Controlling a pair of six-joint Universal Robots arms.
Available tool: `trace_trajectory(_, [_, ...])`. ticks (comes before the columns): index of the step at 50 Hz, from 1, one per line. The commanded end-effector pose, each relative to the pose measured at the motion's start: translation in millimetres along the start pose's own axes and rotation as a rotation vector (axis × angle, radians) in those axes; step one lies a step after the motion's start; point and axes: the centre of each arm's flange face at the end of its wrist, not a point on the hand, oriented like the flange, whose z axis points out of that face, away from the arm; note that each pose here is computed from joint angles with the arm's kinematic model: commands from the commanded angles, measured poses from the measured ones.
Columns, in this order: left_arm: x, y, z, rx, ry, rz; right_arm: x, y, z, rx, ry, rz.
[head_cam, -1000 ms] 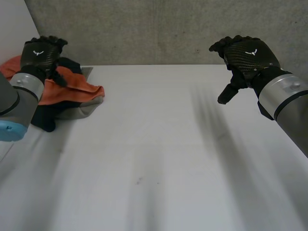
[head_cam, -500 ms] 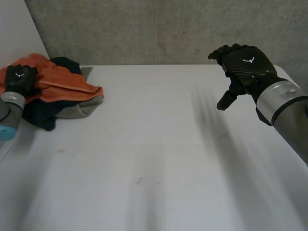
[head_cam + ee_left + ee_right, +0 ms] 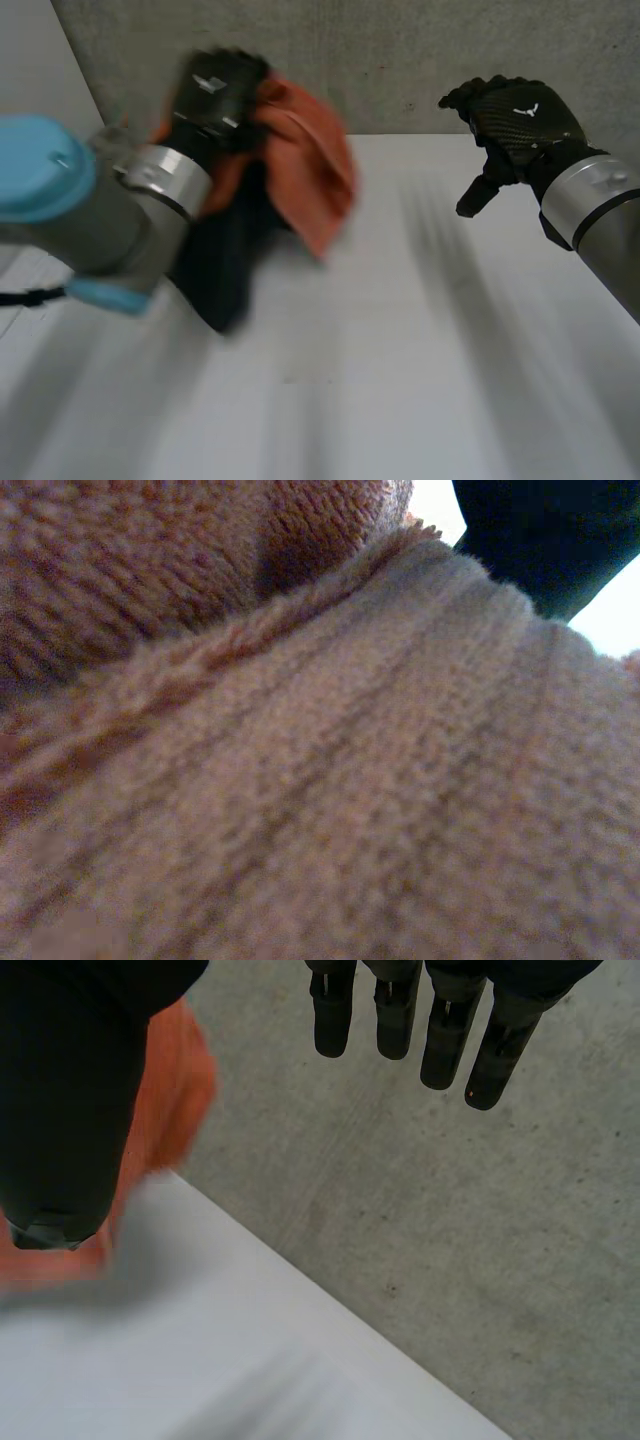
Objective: Fold the laundry.
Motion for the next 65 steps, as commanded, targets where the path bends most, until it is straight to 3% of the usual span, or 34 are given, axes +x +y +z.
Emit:
trace_trajectory(1, [106.3,49.5,-37.5,-0.197,0.221,-0.077,2.7,-8.4,-1.6,0.026,0.004,-0.006])
trace_trajectory(6, [108.6,71.9,-41.0,-0.286,0.187,-0.073,2.0,-9.0,-2.1,0.027,0.001,-0.006])
trace_trajectory(13, [94.1,58.3,-36.1,-0.289,0.128,-0.041,2.6,-9.9,-2.4,0.03,0.002,-0.005])
trace_trajectory(17, [56.8,27.5,-24.4,-0.222,0.024,-0.011,2.7,-9.9,-2.4,0.029,0.004,-0.006])
trace_trajectory(24, [-39.6,-22.9,-2.2,-0.082,-0.209,0.068,-1.0,-11.3,-3.6,0.032,-0.002,-0.005])
trace_trajectory(29, [-131.6,-46.4,12.6,-0.01,-0.404,0.233,-2.6,-10.8,-3.7,0.031,-0.004,-0.004])
trace_trajectory(31, [-153.6,-47.9,14.9,-0.004,-0.447,0.276,-3.1,-10.3,-3.8,0.028,-0.004,-0.004])
trace_trajectory(34, [-190.7,-30.6,18.1,-0.035,-0.512,0.329,-3.1,-9.9,-3.4,0.028,-0.004,-0.004])
trace_trajectory(44, [-252.1,66.1,10.4,-0.183,-0.592,0.404,-3.4,-7.8,-3.7,0.02,-0.003,-0.001])
trace_trajectory(47, [-257.9,79.0,7.0,-0.204,-0.593,0.416,-3.9,-6.0,-4.2,0.014,-0.005,-0.001])
trace_trajectory(56, [-232.1,109.4,-7.0,-0.297,-0.465,0.366,-4.4,-4.1,-4.4,0.009,-0.006,0.0])
trace_trajectory(65, [-215.1,91.8,-15.1,-0.299,-0.419,0.356,-5.0,-1.6,-4.5,0.0,-0.008,0.002])
